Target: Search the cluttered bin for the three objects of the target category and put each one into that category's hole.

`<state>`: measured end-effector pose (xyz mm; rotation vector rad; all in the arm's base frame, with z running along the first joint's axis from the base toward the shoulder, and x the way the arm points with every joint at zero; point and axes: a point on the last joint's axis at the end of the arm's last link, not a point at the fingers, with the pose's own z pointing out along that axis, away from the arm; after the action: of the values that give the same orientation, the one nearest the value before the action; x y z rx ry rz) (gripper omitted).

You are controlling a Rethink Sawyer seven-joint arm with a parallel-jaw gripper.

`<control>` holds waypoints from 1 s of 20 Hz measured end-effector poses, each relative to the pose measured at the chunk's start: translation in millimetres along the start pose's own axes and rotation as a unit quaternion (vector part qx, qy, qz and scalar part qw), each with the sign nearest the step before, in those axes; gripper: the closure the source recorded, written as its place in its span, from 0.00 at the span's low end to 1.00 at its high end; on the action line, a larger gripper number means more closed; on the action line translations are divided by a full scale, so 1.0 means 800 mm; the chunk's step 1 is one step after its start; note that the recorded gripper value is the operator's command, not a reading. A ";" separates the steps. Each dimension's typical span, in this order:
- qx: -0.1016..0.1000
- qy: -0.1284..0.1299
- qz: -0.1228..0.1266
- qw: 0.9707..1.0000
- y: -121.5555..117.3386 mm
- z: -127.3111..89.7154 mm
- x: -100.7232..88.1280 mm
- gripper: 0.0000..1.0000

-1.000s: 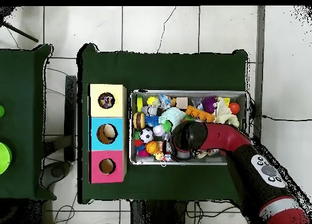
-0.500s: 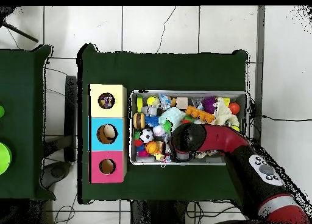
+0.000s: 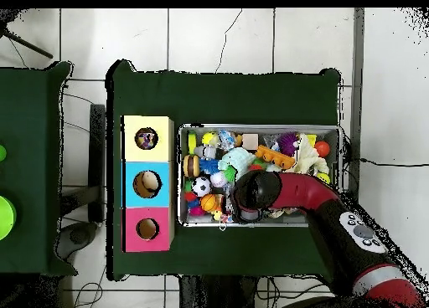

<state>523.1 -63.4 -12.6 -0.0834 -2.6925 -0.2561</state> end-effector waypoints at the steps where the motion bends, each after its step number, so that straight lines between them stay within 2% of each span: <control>1: -0.001 0.001 0.000 1.000 0.000 0.002 0.000 1.00; 10: -0.003 0.004 0.001 1.000 0.002 0.001 0.000 1.00; 20: -0.035 0.049 0.022 0.998 0.012 -0.028 -0.011 1.00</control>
<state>541.4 -58.2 5.2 -0.1475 -2.5803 -0.3318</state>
